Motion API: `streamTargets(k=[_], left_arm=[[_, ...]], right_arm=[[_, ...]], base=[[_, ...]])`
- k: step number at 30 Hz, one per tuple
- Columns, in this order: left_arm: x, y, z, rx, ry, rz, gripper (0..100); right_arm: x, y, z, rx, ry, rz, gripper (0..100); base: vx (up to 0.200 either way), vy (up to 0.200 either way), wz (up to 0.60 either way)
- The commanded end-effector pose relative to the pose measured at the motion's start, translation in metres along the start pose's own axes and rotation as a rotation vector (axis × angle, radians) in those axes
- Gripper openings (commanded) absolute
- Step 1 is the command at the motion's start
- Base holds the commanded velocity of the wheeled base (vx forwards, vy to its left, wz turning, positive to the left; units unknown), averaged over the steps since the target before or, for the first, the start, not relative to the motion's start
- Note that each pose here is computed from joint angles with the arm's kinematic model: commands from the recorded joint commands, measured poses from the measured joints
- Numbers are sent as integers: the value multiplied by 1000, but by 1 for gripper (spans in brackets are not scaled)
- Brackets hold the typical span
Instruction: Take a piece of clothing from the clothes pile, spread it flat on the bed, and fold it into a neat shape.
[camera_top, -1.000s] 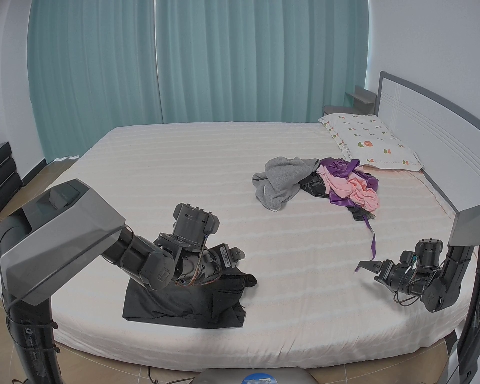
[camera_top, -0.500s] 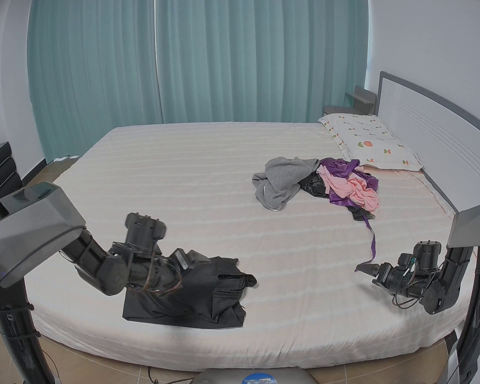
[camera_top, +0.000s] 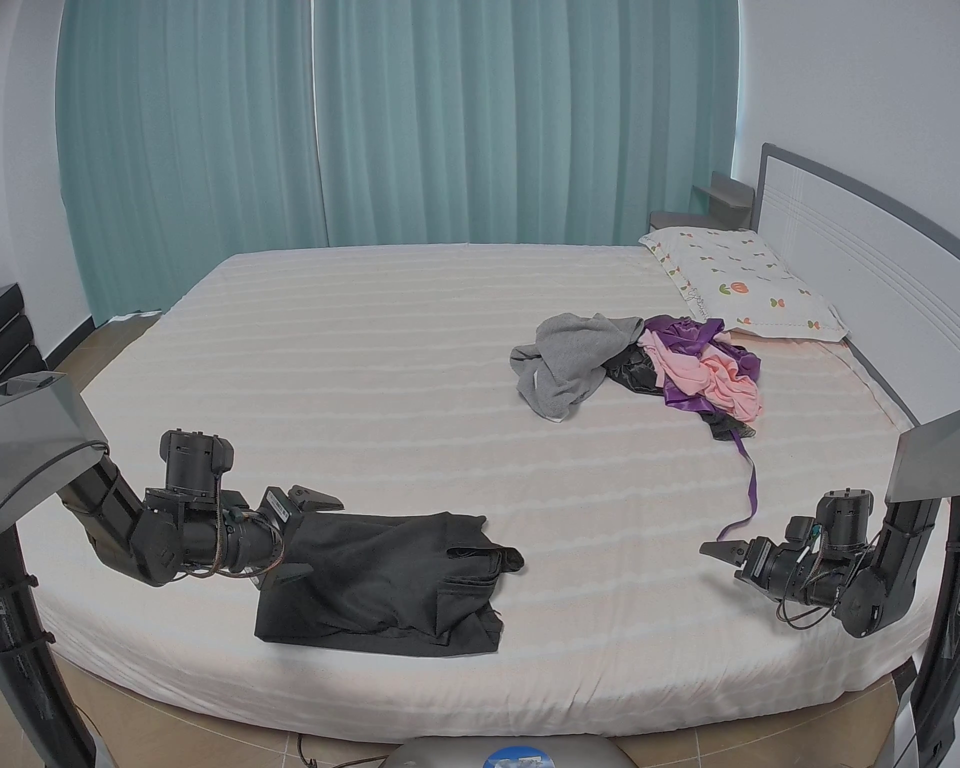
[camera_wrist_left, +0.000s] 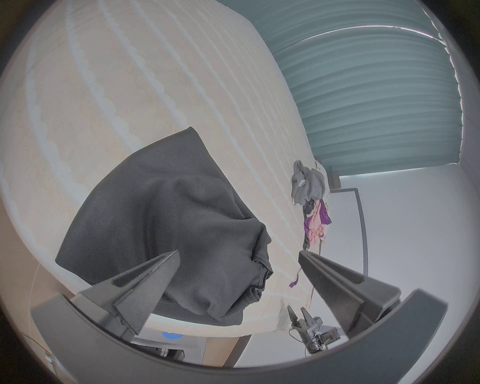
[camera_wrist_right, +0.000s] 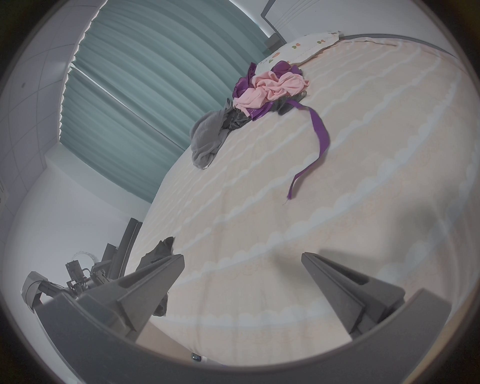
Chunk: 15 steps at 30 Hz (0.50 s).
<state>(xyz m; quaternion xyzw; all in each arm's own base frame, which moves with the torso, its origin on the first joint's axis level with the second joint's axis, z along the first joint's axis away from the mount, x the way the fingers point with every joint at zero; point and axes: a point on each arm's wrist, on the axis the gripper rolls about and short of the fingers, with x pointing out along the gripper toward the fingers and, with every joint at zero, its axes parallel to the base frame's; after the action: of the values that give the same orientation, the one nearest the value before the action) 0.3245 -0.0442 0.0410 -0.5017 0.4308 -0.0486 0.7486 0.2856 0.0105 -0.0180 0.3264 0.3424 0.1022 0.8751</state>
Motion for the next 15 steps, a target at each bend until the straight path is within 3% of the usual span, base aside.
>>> streamTargets(k=[1, 10, 15], left_arm=[[2, 5, 1, -7, -1, 5, 100], [2, 5, 1, -3, -7, -6, 100], [2, 5, 0, 3, -7, -5, 100]], right_arm=[[1, 4, -3, -8, 9, 6, 100], [5, 18, -11, -45, -5, -29, 100], [10, 39, -26, -83, 17, -17, 100]], base=[[0, 200, 0], [0, 200, 0], [0, 200, 0]])
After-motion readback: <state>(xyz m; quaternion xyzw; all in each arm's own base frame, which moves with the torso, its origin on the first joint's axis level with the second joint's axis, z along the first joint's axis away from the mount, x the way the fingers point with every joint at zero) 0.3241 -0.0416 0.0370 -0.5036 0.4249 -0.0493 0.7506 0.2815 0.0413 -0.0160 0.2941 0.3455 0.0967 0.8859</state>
